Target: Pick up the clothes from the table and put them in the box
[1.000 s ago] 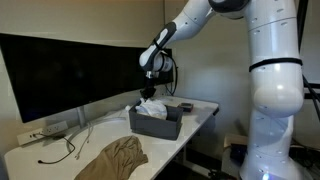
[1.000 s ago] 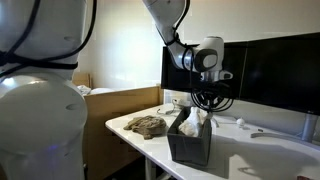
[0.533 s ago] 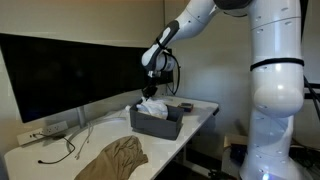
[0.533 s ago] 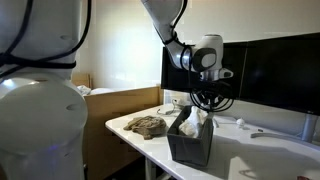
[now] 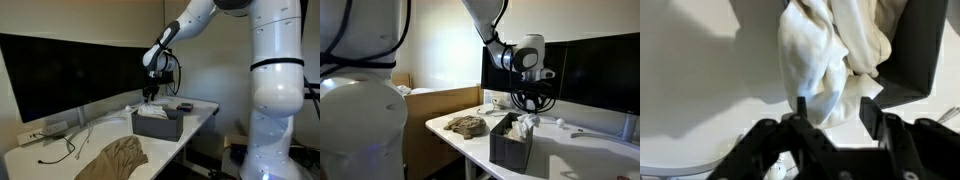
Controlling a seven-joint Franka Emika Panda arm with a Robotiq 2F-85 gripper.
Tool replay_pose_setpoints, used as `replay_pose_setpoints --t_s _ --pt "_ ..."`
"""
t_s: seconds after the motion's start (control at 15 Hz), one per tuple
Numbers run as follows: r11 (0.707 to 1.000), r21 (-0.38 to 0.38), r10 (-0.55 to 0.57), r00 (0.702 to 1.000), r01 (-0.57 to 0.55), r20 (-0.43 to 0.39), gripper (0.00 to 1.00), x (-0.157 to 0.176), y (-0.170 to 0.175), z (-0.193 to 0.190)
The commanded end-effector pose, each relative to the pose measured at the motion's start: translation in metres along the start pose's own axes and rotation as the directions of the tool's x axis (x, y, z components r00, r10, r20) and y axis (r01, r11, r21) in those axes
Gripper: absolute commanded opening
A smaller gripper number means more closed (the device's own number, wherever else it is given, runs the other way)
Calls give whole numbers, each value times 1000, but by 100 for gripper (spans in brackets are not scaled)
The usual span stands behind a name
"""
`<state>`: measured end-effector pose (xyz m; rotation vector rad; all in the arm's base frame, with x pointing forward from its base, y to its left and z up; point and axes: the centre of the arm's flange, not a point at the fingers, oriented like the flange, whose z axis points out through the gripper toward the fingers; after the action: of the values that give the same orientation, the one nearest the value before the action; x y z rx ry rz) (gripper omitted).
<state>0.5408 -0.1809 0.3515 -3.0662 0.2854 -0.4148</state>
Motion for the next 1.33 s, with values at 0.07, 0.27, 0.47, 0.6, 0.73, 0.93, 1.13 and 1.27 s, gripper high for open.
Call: replay_pose_setpoints --t_s 0.07,0.27,0.47,0.6,0.73,0.93,1.13,1.27 --pt "1000 5 -2 1000 2 20 95 -13 -1 -1" --pt "1000 4 2 999 -2 54 100 -17 1 15" --pt "1000 8 11 995 -12 101 100 -27 16 30" --pt "1000 14 11 994 -12 111 73 -33 23 33" --pt "999 23 22 995 -24 95 58 -35 26 25" --pt "999 36 23 997 -25 71 39 -31 18 11" --pt "999 49 8 998 -11 59 20 -28 8 4" --pt "998 57 -7 997 3 80 11 -28 3 9"
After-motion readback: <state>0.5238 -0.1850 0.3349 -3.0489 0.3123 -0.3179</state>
